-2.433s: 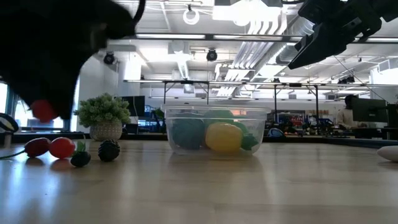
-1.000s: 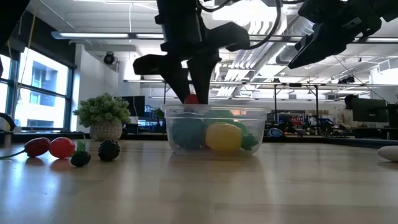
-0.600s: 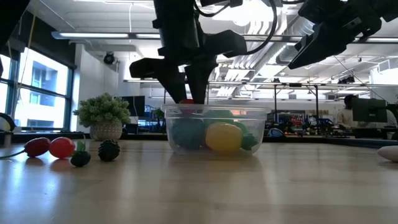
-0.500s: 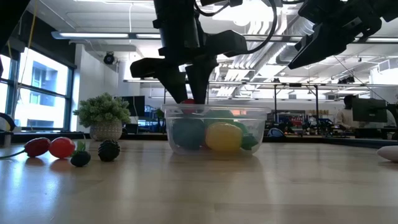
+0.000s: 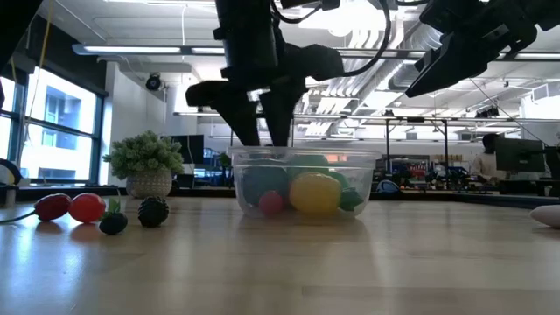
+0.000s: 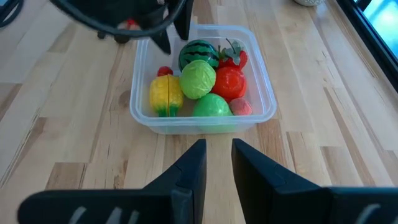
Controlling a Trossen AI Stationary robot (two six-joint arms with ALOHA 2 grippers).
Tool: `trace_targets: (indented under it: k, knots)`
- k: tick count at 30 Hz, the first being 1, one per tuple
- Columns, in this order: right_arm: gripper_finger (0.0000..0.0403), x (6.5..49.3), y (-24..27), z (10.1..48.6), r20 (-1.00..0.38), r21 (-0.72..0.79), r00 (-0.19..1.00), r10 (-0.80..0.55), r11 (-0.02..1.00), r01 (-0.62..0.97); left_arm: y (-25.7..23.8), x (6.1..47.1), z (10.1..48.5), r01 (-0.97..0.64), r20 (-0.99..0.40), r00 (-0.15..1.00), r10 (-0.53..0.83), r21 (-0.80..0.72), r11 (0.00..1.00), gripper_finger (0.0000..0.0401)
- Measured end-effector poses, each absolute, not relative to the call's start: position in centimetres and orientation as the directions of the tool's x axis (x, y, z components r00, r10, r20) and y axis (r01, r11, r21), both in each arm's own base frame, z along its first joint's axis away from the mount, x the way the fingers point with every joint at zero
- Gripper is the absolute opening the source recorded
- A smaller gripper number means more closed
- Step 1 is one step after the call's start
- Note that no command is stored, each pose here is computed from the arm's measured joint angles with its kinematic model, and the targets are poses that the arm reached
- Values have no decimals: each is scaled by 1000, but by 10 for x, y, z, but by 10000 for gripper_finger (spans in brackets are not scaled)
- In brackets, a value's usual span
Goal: Pick and placing Produce into tupperware
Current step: Put the left red cherry into the transparent bin
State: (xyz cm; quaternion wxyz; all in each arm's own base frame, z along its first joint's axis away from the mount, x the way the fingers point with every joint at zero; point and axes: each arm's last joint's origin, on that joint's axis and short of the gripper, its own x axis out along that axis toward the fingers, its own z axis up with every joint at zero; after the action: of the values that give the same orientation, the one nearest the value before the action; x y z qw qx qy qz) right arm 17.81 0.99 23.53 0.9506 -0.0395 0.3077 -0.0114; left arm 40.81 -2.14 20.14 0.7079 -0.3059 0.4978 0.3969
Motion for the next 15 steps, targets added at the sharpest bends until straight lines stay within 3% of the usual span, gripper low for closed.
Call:
trace_targets:
  k: [7, 13, 15]
  knots:
    - [67, 178, 10, 235, -584, -82, 810, -47, 997, -2, -23, 395, 257, -876, -971, 104, 216, 13, 481, 161]
    - [67, 178, 10, 235, -585, -83, 810, -46, 997, -3, -40, 372, 285, -939, -989, -69, 131, 109, 325, 161]
    - [67, 178, 10, 235, -584, -82, 811, -46, 997, -2, -53, 371, 284, -954, -989, -67, 131, 102, 281, 161]
